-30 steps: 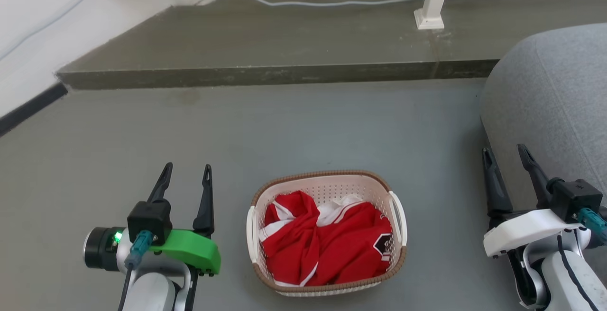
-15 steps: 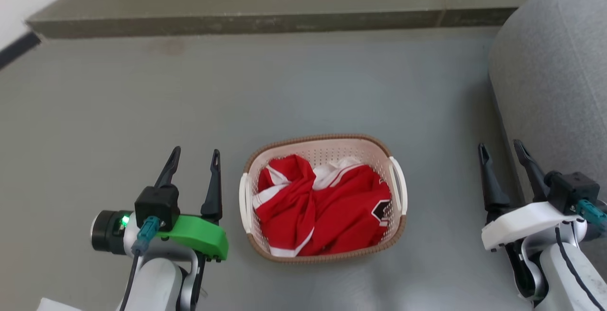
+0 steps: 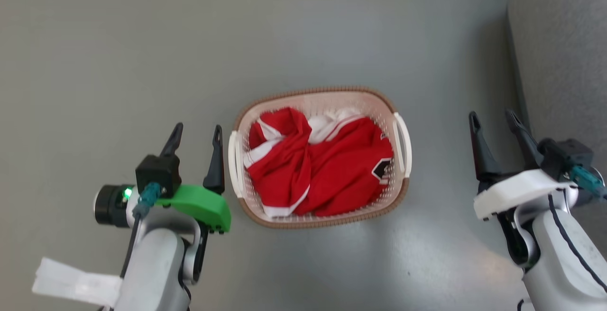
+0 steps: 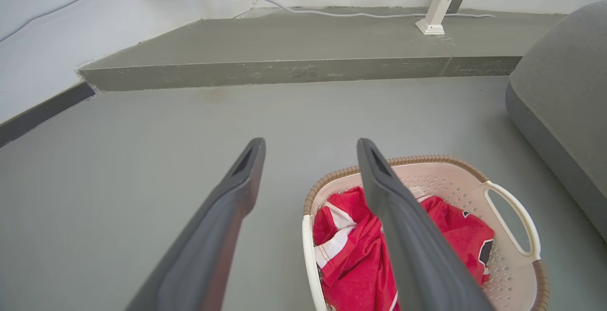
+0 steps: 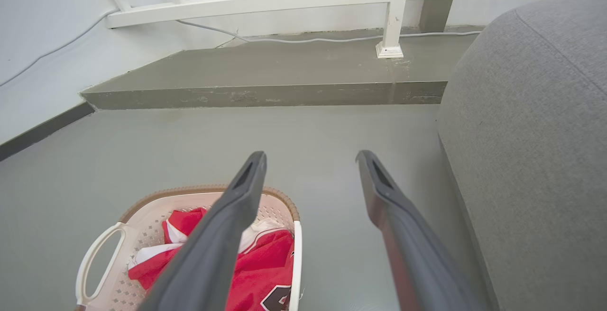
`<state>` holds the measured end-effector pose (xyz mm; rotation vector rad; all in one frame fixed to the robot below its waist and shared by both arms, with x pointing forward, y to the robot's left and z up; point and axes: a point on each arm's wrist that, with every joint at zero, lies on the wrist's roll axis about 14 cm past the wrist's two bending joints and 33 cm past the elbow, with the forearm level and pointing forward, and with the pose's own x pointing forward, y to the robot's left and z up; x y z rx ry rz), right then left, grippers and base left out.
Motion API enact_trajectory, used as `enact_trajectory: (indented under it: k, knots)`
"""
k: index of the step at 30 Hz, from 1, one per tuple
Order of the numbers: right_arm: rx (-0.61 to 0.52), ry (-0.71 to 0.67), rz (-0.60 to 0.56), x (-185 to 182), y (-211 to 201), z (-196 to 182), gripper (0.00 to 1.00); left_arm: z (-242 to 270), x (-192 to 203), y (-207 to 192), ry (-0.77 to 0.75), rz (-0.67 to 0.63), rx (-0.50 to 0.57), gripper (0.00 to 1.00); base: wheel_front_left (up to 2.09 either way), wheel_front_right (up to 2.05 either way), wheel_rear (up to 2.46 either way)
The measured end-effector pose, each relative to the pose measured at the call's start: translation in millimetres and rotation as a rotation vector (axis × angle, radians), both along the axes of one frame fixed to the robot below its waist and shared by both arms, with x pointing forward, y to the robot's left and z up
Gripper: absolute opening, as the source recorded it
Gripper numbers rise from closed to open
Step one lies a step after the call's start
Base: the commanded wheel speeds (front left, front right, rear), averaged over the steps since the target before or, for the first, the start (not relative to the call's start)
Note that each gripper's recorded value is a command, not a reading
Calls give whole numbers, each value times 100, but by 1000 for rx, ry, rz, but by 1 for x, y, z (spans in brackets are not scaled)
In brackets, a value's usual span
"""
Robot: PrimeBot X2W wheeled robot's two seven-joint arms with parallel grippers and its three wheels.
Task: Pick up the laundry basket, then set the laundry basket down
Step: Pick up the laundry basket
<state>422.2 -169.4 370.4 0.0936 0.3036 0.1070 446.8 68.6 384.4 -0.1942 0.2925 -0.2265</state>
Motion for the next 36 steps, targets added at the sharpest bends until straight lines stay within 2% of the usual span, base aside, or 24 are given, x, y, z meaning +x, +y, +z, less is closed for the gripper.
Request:
enact_trajectory:
  k: [20, 26, 36]
  knots:
    - [-1, 203, 117, 55, 27, -103, 100, -113, 60, -20, 271, -107, 14, 100, 0, 0, 0]
    - [-4, 283, 141, 54, 32, -139, 100, -160, 51, -23, 386, -138, 27, 100, 0, 0, 0]
    - [-10, 444, 157, 30, 34, -195, 100, -221, 24, -28, 559, -176, 16, 100, 0, 0, 0]
